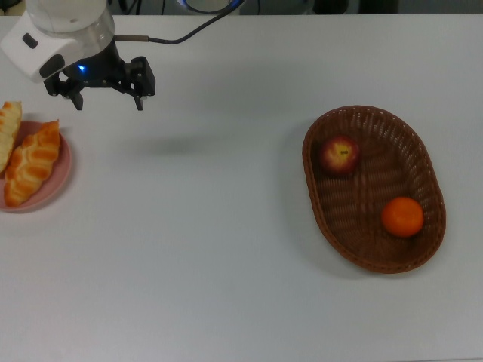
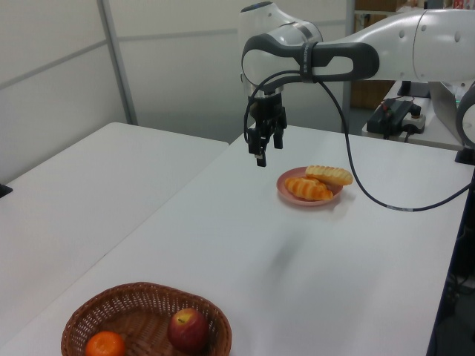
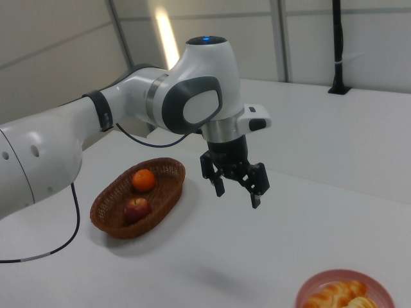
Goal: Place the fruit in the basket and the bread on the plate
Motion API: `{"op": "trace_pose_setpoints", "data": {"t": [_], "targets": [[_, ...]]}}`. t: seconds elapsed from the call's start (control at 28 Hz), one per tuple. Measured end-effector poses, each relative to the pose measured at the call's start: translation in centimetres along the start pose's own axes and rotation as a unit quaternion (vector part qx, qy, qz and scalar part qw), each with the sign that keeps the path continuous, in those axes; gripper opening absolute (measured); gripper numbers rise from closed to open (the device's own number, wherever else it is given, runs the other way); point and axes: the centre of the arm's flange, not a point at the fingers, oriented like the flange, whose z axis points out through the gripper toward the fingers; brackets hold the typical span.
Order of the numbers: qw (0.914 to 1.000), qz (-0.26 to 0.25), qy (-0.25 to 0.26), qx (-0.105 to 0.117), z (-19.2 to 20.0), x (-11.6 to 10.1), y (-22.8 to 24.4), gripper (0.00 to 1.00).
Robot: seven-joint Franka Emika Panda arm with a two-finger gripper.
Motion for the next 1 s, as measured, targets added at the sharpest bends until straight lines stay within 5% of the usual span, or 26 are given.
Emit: {"op": "trace_pose_setpoints", "data": {"t": [1.0], "targets": [[0.9999,0.000,-0.012,0.002,0.89,-0.16,0.03,1.00]]}}
